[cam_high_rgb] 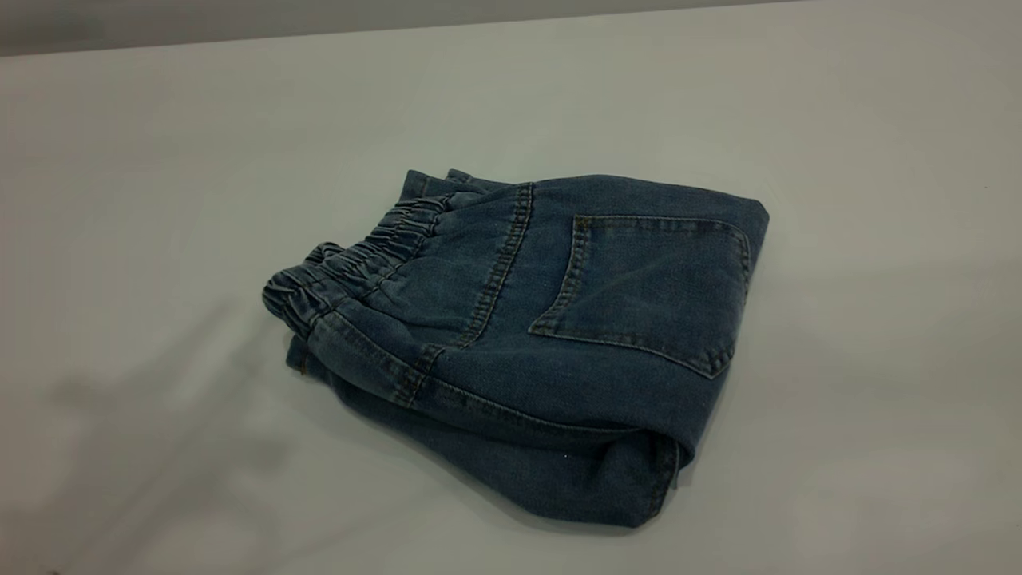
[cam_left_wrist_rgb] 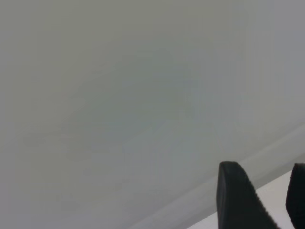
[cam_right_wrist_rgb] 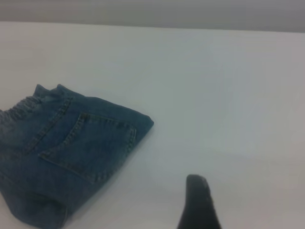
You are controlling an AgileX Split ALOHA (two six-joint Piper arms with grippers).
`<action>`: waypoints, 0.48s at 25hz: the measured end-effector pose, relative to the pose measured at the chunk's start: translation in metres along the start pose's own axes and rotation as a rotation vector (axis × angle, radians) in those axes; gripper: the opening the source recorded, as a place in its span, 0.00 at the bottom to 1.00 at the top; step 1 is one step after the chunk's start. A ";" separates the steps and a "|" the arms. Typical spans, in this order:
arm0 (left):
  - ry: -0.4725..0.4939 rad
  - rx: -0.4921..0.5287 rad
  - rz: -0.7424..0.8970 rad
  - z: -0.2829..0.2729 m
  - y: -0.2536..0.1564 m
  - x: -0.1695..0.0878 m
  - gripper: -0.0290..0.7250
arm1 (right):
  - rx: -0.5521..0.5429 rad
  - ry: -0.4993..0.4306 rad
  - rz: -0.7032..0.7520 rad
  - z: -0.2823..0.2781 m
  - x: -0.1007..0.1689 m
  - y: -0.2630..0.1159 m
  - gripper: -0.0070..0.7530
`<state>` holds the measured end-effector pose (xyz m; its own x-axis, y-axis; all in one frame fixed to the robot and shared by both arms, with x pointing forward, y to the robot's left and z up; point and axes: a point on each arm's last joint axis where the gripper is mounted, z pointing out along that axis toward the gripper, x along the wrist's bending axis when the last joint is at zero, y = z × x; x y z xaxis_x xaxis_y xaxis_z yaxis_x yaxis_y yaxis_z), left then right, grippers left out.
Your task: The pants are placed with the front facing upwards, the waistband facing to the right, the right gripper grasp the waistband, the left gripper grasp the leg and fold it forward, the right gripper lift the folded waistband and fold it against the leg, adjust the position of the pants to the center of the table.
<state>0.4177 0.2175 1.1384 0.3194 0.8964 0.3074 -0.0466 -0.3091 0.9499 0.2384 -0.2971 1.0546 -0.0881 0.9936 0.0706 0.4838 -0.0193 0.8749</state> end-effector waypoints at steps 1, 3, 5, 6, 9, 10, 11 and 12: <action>0.001 -0.003 -0.001 -0.001 0.000 0.000 0.40 | 0.003 0.001 -0.001 0.000 0.000 0.000 0.57; 0.001 -0.004 -0.009 -0.002 0.000 0.000 0.40 | 0.004 0.004 -0.012 0.000 0.000 0.000 0.57; 0.000 -0.004 -0.009 -0.002 0.000 0.000 0.40 | 0.004 0.004 -0.020 0.000 0.000 0.000 0.57; -0.001 -0.004 -0.009 -0.002 0.000 0.000 0.40 | 0.004 0.004 -0.020 0.000 0.000 0.000 0.57; -0.001 -0.004 -0.010 -0.002 0.000 0.000 0.40 | 0.005 0.004 -0.020 0.000 0.000 -0.001 0.57; -0.001 -0.004 -0.010 -0.002 0.000 0.000 0.40 | 0.006 0.004 -0.020 0.000 0.000 -0.001 0.57; -0.002 -0.004 -0.010 -0.002 0.000 0.000 0.40 | 0.006 0.004 -0.020 0.000 0.000 -0.001 0.57; -0.005 -0.005 -0.012 -0.002 0.000 0.000 0.40 | 0.006 0.004 -0.020 0.000 0.000 -0.001 0.57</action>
<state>0.4157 0.2181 1.1385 0.3244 0.8985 0.2958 -0.0472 -0.2969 0.9537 0.2383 -0.2967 1.0540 -0.1014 0.9933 0.0548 0.4872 0.0016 0.8733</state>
